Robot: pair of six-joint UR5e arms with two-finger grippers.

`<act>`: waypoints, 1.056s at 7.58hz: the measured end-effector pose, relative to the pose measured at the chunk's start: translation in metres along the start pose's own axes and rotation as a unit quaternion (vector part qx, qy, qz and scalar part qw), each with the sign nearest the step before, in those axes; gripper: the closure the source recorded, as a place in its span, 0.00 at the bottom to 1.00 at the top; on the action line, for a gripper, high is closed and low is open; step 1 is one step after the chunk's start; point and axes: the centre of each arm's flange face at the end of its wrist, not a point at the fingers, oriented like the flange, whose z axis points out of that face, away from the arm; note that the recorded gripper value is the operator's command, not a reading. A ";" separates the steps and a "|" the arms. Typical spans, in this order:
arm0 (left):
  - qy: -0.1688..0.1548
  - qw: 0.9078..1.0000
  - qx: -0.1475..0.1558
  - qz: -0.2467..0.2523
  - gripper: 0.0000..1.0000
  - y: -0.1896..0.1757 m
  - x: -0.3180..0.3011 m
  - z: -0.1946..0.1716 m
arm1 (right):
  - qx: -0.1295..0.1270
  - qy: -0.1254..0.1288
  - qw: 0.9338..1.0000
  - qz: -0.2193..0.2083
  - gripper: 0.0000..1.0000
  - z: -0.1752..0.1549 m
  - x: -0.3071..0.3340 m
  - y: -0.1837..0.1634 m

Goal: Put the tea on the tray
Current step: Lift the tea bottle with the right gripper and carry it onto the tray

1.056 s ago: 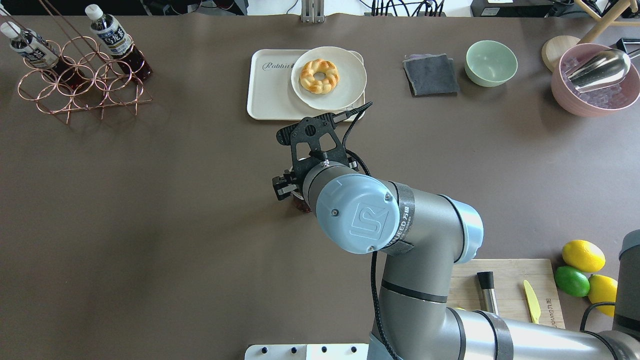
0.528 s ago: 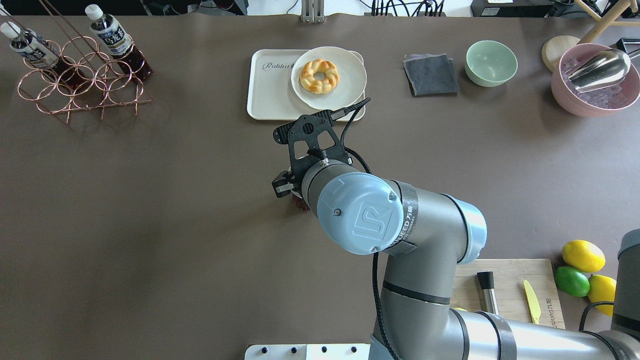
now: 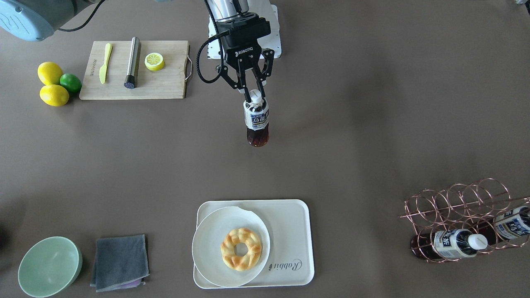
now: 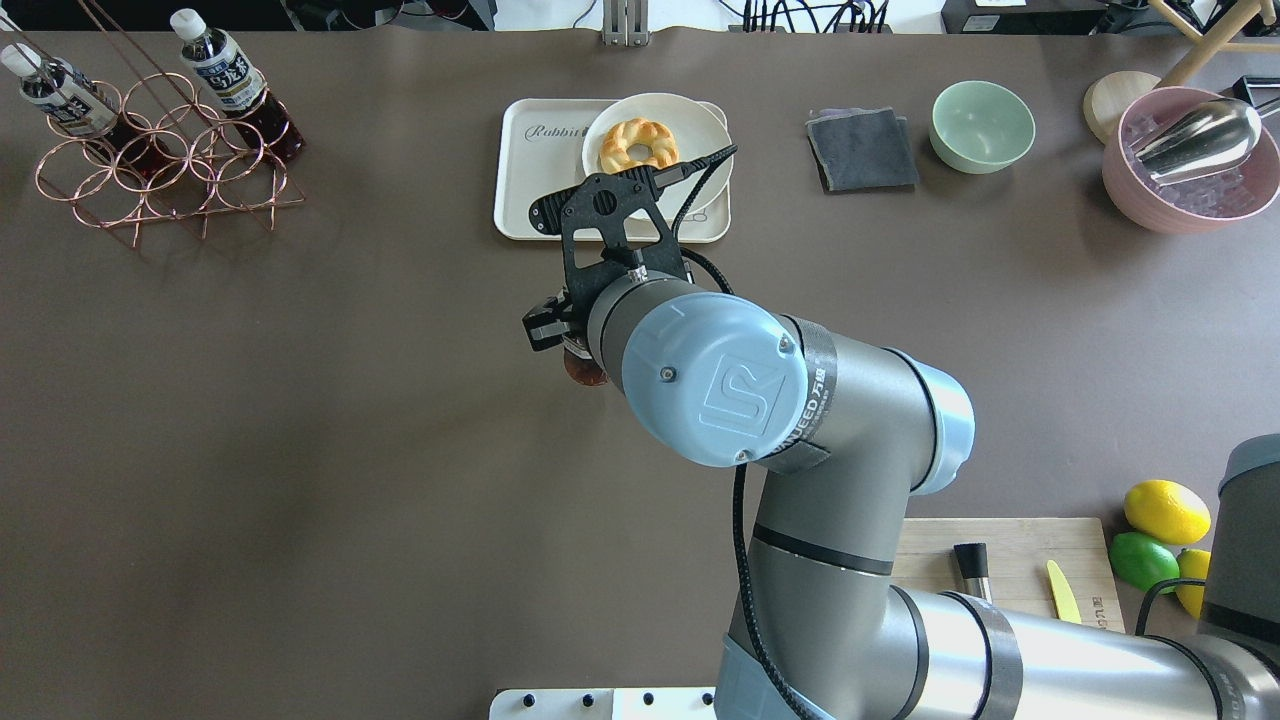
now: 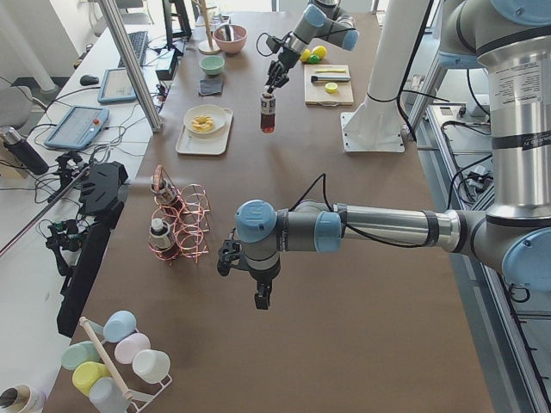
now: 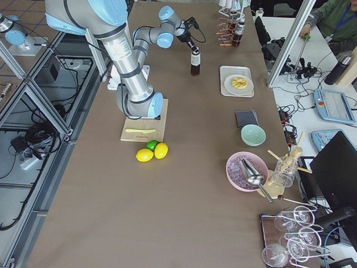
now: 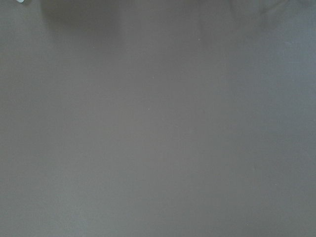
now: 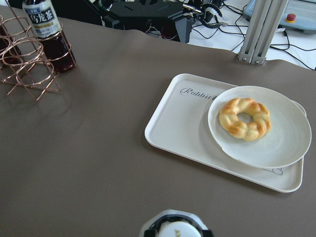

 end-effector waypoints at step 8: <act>0.000 1.000 -0.001 -0.001 0.03 0.001 -0.001 0.001 | 0.004 0.080 0.995 0.057 1.00 0.099 -0.024 -0.197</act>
